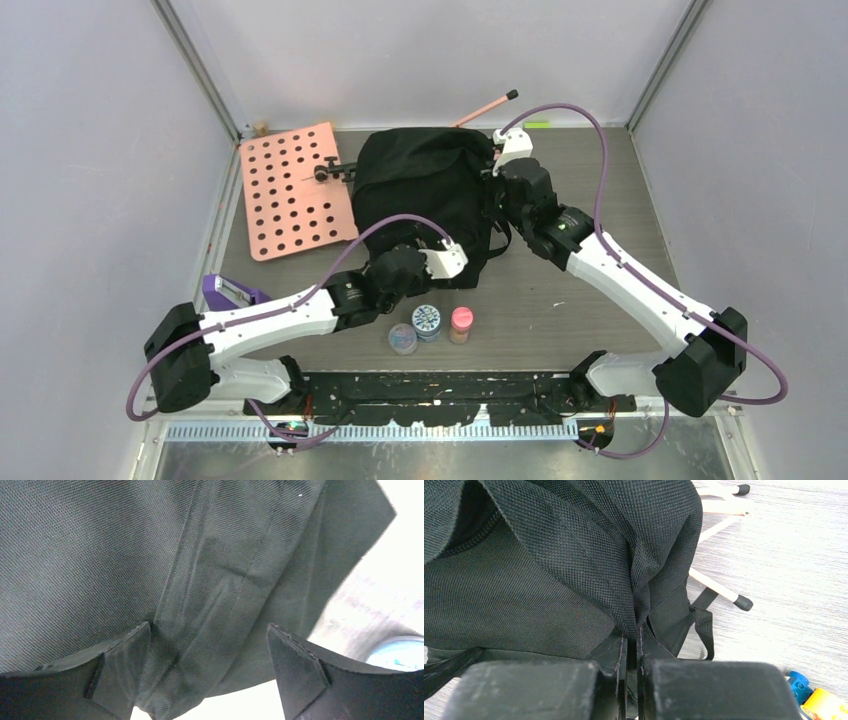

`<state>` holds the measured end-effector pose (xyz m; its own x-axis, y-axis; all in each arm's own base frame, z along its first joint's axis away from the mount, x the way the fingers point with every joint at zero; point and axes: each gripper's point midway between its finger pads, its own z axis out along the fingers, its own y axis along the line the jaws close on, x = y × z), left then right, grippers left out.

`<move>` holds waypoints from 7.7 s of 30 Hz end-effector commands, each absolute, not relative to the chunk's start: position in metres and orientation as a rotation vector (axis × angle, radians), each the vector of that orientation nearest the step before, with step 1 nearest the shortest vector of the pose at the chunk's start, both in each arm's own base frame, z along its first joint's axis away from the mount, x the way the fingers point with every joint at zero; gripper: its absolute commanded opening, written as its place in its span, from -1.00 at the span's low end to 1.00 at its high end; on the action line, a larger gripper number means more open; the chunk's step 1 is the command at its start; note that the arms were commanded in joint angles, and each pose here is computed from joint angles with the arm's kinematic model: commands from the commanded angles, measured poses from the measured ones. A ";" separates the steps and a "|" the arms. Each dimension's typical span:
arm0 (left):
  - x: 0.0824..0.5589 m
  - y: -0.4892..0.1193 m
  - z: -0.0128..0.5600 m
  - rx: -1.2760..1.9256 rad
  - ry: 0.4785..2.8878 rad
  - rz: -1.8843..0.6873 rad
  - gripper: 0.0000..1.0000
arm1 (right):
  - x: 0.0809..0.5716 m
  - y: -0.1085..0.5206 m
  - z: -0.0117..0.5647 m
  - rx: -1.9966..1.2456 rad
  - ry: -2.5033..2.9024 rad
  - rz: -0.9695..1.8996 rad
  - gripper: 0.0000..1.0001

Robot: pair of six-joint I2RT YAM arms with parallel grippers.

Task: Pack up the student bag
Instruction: Unzip the student bag at the center of the board, then pick up the stationery from the center of the board.

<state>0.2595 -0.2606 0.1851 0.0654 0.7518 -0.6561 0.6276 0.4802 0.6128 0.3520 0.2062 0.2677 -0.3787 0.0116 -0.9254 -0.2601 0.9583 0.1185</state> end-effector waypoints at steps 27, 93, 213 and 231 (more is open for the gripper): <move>0.274 -0.264 0.172 1.249 1.572 0.283 0.67 | 0.338 0.206 0.319 -0.114 1.785 0.452 -0.99; 0.296 -0.222 0.203 0.668 2.137 -0.453 -1.00 | 0.210 0.389 0.197 -1.204 1.533 0.799 0.64; 0.303 -0.217 0.187 0.633 2.182 -0.467 -1.00 | 0.148 0.263 0.116 -0.366 2.445 0.113 -0.40; 0.299 -0.219 0.197 0.649 2.160 -0.497 -1.00 | 0.168 0.273 0.295 -0.447 2.024 0.464 -0.99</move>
<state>0.2934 -0.2167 0.1782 -0.5785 0.3117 -0.7537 0.5898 0.7982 -0.1226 0.1571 0.2577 0.2547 -0.5686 -0.1536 -0.8081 -0.4317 0.8920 0.1342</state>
